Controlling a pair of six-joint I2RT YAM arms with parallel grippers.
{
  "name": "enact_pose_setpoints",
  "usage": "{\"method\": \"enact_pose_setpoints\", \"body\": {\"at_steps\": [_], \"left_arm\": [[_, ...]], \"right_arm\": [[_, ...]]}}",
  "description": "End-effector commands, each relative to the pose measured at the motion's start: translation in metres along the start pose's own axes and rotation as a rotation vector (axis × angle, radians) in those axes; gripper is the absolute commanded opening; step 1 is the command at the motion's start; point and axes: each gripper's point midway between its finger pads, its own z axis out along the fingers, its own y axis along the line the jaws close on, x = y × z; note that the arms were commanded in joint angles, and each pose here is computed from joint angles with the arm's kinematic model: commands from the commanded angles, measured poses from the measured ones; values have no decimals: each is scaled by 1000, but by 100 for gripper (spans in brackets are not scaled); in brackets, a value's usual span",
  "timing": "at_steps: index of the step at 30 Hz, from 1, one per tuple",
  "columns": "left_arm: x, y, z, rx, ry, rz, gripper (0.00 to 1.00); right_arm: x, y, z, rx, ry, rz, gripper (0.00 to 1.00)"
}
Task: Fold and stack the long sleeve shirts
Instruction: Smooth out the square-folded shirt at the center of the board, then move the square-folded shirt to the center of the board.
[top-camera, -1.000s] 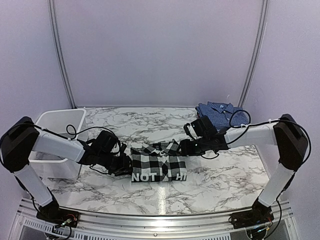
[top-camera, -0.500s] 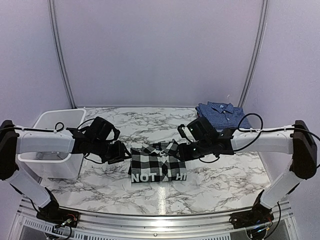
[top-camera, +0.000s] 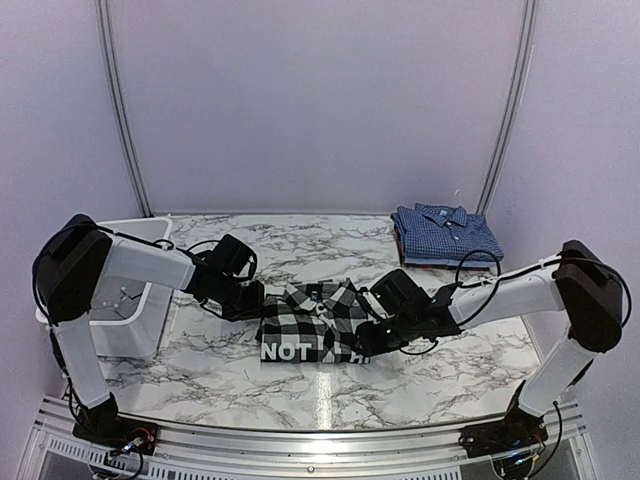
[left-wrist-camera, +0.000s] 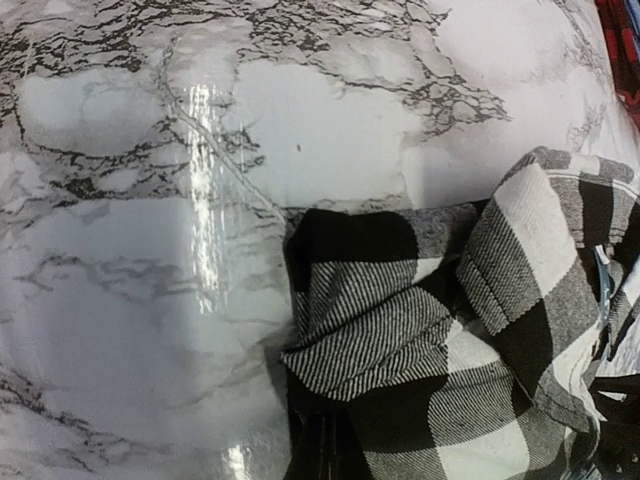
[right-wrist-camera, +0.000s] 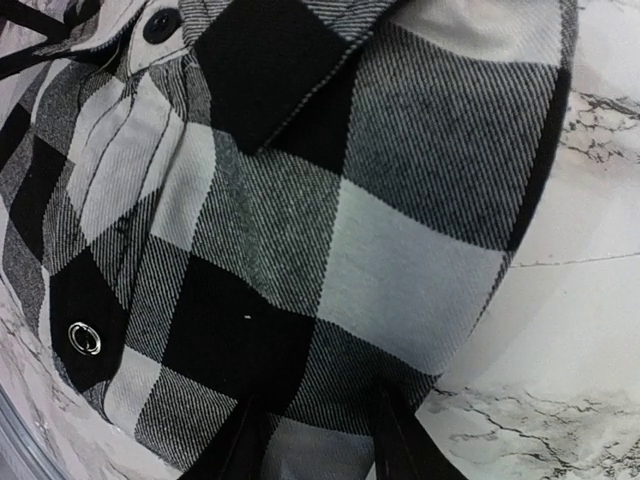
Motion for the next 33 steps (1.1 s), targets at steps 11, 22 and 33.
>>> {"method": "enact_pose_setpoints", "body": {"at_steps": [11,22,33], "left_arm": [[-34,4,-18,-29,-108,32,12],[-37,2,-54,-12,-153,72,62],[-36,-16,-79,63,-165,94,81]], "right_arm": [[-33,-4,-29,16,-96,24,60],[-85,-28,-8,-122,-187,118,67],[-93,-29,20,-213,-161,151,39]]}}
